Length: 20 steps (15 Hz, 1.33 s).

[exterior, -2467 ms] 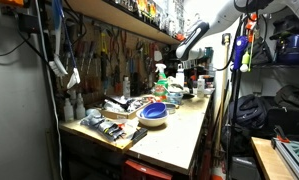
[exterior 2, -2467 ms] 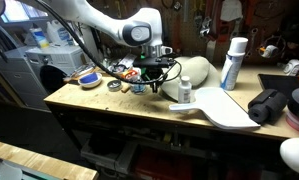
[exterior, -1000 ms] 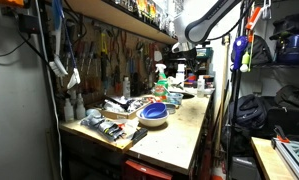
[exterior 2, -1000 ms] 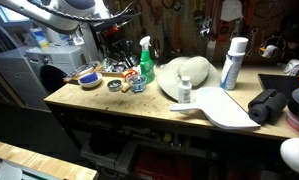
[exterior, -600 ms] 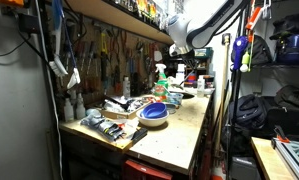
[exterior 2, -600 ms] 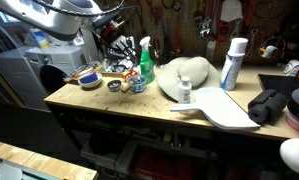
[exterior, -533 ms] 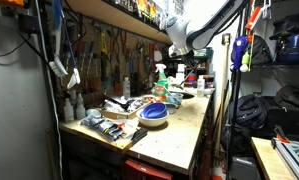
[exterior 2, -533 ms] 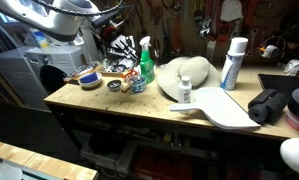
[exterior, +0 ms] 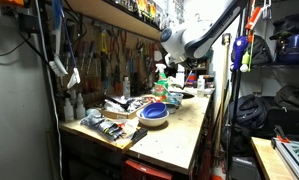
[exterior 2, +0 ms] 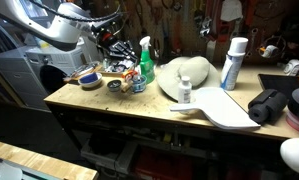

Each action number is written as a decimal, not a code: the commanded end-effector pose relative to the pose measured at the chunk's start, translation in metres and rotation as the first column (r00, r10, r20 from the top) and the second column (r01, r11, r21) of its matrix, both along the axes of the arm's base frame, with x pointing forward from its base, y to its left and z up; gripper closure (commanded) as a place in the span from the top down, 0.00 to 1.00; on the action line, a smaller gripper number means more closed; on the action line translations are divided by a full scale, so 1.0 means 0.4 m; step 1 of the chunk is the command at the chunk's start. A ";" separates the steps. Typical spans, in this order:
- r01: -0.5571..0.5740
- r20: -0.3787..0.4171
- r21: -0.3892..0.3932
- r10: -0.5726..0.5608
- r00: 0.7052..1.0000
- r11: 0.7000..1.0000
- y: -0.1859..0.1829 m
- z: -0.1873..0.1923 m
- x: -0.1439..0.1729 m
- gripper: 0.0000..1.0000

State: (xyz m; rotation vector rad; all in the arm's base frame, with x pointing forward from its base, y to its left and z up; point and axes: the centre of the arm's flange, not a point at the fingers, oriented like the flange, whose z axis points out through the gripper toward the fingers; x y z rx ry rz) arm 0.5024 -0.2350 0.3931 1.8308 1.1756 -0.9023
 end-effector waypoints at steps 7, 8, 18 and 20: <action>-0.047 0.006 0.018 0.046 0.999 0.999 0.004 -0.019 0.036 0.08; -0.055 0.006 0.020 0.055 0.998 0.998 0.008 -0.027 0.046 0.08; -0.101 -0.021 0.024 0.101 0.995 0.995 0.024 -0.100 0.146 0.08; -0.102 -0.030 0.022 0.103 0.994 0.994 0.022 -0.115 0.156 0.08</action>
